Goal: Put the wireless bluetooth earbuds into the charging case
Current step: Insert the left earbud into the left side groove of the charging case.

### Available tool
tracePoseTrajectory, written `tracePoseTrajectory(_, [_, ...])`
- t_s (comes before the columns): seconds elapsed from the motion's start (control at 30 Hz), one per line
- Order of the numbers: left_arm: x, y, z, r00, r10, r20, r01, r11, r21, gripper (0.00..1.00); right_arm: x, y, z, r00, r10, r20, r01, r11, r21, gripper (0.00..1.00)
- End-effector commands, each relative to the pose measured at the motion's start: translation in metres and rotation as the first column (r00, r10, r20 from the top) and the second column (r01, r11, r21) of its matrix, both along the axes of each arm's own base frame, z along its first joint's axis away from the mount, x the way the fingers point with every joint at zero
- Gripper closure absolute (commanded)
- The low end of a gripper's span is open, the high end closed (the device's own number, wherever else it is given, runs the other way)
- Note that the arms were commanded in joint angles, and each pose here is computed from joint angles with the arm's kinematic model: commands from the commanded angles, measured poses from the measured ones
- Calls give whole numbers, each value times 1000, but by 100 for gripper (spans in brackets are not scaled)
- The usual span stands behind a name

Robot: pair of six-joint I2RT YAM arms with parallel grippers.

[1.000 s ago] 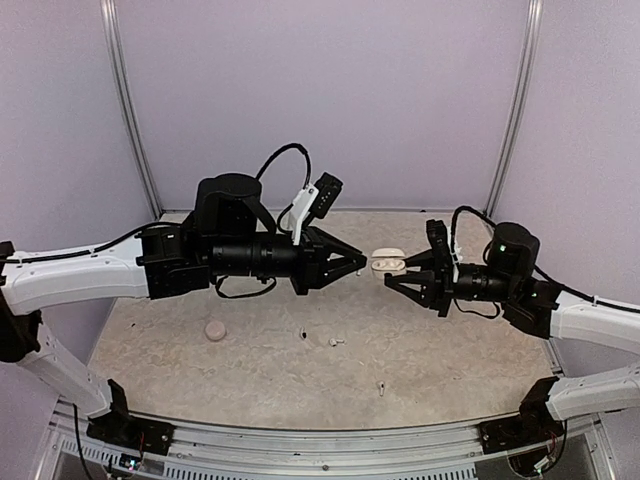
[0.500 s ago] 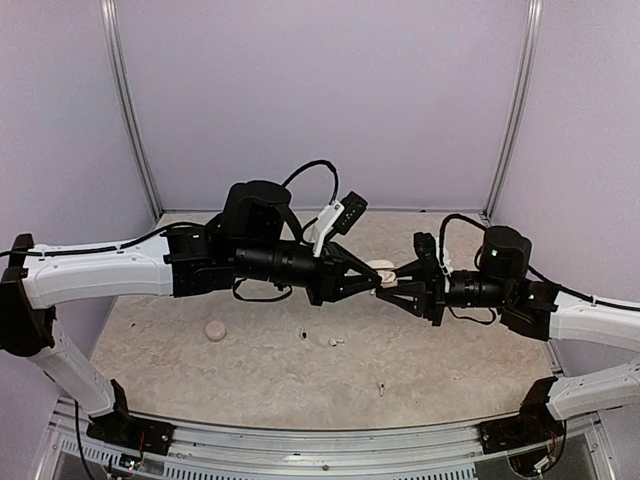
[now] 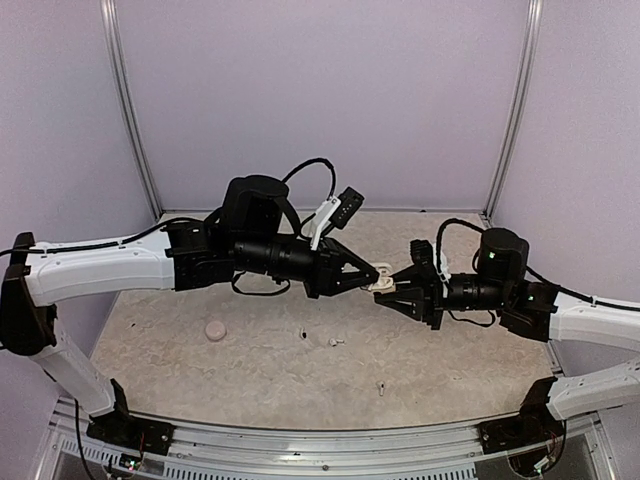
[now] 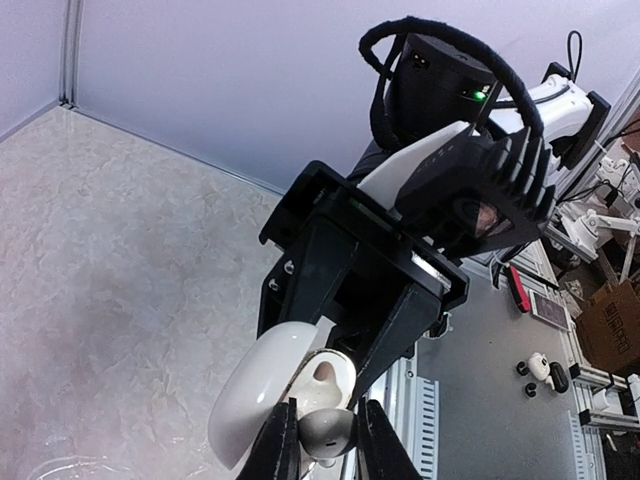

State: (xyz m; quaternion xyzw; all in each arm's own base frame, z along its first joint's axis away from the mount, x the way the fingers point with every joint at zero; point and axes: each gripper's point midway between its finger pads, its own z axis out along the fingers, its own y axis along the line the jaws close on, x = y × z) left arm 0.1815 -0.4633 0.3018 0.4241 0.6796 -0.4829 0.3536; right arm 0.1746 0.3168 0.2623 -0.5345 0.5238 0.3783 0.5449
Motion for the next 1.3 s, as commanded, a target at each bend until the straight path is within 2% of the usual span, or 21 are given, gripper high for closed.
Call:
tracePoseTrajectory(0.0, [7, -2, 2, 1000, 8, -8, -8, 1000, -3, 91, -10, 1, 21, 997, 33, 64, -36, 998, 46, 97])
tracePoseTrajectory(0.17, [6, 0, 11, 1000, 14, 28, -13, 999, -33, 91, -5, 1, 19, 999, 3, 40, -5, 998, 55, 98])
tracePoseTrajectory(0.47, [-1, 15, 48, 990, 52, 134, -31, 987, -157, 91, -2, 1, 17, 1000, -16, -9, 17, 996, 83, 99])
tracePoseTrajectory(0.87, [-5, 37, 63, 945, 189, 266, -116, 957, -267, 91, -7, -4, 25, 1000, -15, 14, 12, 988, 152, 98])
tracePoseTrajectory(1.27, [-4, 22, 62, 926, 246, 287, -146, 933, -329, 91, -4, 1, 33, 996, 4, -88, 14, 979, 204, 100])
